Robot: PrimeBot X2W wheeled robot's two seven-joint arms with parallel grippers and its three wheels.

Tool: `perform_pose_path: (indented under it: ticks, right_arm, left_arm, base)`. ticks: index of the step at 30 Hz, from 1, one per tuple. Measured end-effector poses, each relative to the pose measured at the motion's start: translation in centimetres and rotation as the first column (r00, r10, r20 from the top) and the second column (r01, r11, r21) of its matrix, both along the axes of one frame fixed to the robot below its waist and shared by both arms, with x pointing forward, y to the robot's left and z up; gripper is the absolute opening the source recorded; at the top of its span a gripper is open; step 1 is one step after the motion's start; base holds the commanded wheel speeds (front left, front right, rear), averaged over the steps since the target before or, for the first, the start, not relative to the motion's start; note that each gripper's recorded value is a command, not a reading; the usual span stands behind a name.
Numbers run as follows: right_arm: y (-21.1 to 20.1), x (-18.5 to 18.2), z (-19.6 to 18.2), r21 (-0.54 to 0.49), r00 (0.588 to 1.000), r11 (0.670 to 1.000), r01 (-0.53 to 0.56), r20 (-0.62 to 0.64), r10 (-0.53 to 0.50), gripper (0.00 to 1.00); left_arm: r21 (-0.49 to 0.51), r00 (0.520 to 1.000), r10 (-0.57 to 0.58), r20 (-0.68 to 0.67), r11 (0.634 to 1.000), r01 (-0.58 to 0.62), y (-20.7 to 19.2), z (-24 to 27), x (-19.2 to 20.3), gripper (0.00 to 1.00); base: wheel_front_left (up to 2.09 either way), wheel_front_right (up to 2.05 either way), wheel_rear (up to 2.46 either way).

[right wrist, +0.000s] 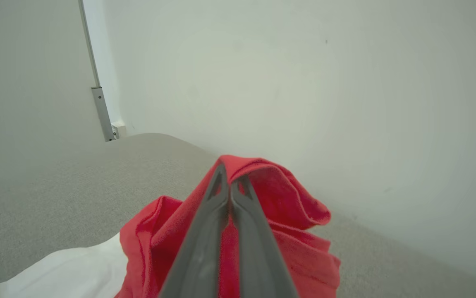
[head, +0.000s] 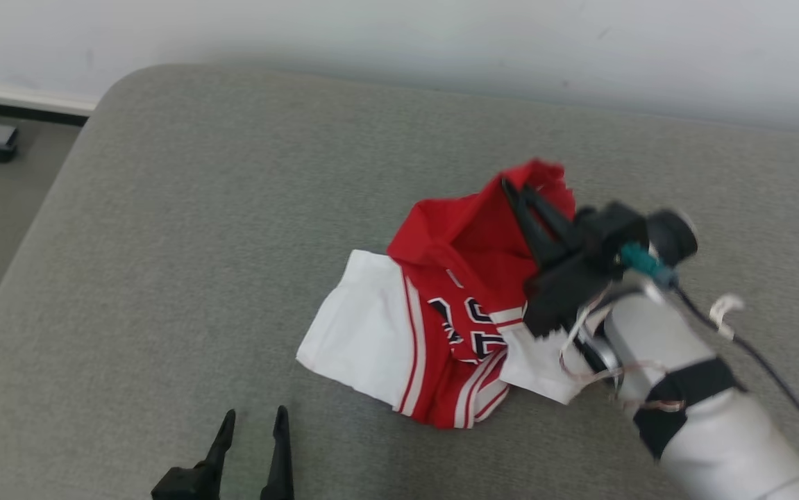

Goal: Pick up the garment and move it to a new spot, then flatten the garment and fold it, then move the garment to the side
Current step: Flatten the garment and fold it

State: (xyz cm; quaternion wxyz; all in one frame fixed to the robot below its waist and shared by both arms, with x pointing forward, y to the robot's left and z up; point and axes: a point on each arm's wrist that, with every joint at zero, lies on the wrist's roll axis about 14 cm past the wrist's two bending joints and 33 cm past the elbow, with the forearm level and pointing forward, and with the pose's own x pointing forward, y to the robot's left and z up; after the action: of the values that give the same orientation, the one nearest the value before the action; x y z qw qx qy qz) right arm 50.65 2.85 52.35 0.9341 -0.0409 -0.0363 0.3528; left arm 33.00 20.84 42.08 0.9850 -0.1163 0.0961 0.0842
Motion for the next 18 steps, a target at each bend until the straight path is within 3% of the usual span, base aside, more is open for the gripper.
perform_pose_path:
  ticks: [9,15,16,18]
  right_arm:
    - [6.5,5.5,8.9,-0.103,0.960,0.990,-0.101,0.250,0.124,0.00]
    - [9.9,8.2,10.9,-0.140,0.955,0.986,-0.092,0.266,0.128,0.00]
    - [10.5,8.5,10.8,-0.144,0.960,0.985,-0.091,0.249,0.125,0.94]
    - [11.5,8.7,10.1,-0.144,0.966,0.985,-0.099,0.222,0.130,1.00]
  left_arm:
    - [-0.003,0.998,0.055,0.003,0.998,-0.055,1.1,0.5,-1.7,1.00]
    - [0.008,0.984,0.176,-0.023,0.984,-0.176,3.6,0.3,-4.8,1.00]
    - [0.011,0.980,0.198,-0.029,0.980,-0.198,4.0,0.2,-5.3,1.00]
    - [0.015,0.972,0.231,-0.040,0.973,-0.231,4.6,0.0,-6.1,1.00]
  base:
    - [0.00,0.00,0.00]
    - [0.00,0.00,0.00]
    - [0.00,0.00,0.00]
    - [0.00,0.00,0.00]
